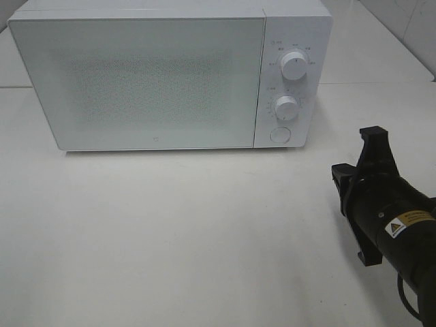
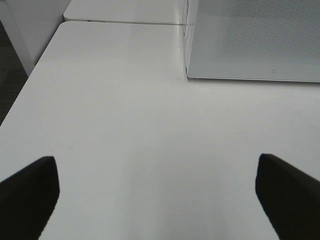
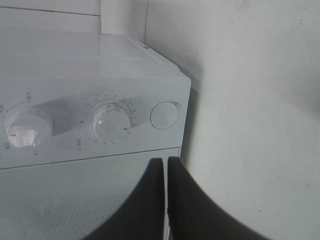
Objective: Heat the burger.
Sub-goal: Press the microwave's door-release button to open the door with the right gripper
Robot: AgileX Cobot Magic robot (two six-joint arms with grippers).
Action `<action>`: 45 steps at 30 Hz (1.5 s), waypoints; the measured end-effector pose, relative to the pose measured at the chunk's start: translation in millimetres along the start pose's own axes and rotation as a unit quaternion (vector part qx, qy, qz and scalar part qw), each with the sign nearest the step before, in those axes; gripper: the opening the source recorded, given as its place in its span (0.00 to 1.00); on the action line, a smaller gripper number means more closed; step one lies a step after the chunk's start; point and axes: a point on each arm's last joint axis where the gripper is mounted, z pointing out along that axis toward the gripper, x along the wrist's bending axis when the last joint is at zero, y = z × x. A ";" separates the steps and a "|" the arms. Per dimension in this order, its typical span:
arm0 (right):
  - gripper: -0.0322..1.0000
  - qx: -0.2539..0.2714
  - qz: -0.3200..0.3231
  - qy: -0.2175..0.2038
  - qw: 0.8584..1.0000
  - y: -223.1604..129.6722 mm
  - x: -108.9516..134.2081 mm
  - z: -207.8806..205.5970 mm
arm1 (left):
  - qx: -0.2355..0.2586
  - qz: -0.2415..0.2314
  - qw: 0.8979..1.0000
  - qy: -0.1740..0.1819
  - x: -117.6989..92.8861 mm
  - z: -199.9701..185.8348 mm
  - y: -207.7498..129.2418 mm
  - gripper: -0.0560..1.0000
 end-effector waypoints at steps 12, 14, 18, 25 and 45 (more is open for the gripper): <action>0.04 -0.026 0.042 0.008 0.999 -2.2 7.5 6.3 | 0.000 0.000 1.000 0.000 0.0 0.0 0.0 0.99; 0.04 -0.026 0.044 0.012 0.999 -4.8 9.5 8.8 | 0.000 0.000 1.000 0.000 0.0 0.0 0.0 0.99; 0.04 -0.029 0.043 0.010 0.999 -10.0 8.3 15.5 | 0.000 0.000 1.000 0.000 0.0 0.0 0.0 0.99; 0.04 -0.031 0.041 0.006 0.999 -21.1 5.4 28.7 | 0.000 0.000 1.000 0.000 0.0 0.0 0.0 0.99; 0.04 -0.048 0.067 -0.010 0.997 -32.6 10.9 84.1 | 0.000 0.000 1.000 0.000 0.0 0.0 0.0 0.99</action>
